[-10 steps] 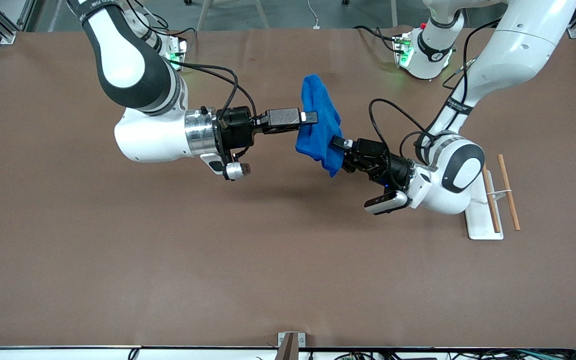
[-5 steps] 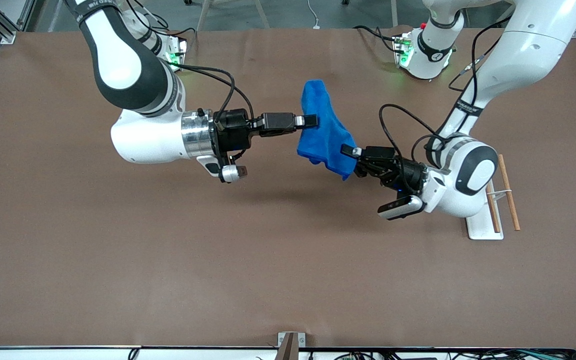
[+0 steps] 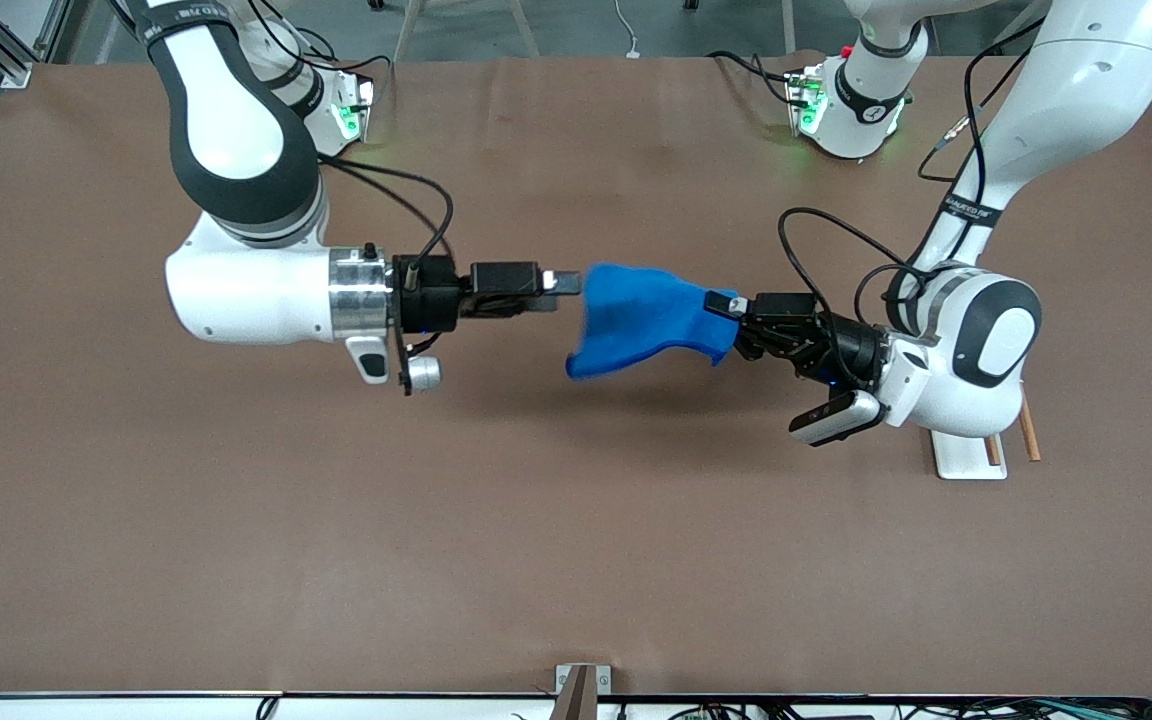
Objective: Right arm passes towel to left arm to hang
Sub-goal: 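Carry the towel with the left gripper while the right gripper retracts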
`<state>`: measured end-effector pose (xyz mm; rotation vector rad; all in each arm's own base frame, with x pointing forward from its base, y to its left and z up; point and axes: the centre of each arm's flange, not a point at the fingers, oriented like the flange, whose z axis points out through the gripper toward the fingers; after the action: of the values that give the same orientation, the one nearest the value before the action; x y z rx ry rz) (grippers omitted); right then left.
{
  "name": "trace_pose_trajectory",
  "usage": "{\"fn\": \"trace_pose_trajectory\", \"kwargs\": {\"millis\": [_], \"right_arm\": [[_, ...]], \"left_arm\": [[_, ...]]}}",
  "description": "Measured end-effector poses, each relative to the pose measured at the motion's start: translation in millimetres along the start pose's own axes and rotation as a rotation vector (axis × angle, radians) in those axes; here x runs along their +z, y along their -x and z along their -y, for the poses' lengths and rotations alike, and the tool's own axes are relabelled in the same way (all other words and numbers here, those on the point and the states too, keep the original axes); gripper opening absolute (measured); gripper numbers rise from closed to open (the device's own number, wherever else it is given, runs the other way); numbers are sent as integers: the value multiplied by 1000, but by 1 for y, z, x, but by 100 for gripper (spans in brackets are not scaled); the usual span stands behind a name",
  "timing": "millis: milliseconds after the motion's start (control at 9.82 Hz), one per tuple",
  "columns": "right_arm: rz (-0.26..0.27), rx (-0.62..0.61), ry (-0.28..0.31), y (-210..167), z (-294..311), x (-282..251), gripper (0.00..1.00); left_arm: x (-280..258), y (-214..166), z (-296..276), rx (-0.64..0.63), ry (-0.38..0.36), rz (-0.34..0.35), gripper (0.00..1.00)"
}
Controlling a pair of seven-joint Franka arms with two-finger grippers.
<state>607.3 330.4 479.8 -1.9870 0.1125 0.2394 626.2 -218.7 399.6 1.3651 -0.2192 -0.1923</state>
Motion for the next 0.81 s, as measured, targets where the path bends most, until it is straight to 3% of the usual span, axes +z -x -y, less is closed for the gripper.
{"fn": "trace_pose_trajectory", "kwargs": {"millis": [204,407,611,814], "right_arm": [[-69,5,198,-27,-57,-57,100],[-94,13,393,-41,-99,-132,100],[-120,53,584,-31,-124,-238,100],[-179,59,781,-10,-126,-314,100]], "left_arm": [[-20,-6,-41,-78,-176,6,3],[-32,-8,-75,-183,-393,-4,3],[-37,-7,-95,-300,-615,-27,3],[-46,-6,-104,-392,-799,-66,3]]}}
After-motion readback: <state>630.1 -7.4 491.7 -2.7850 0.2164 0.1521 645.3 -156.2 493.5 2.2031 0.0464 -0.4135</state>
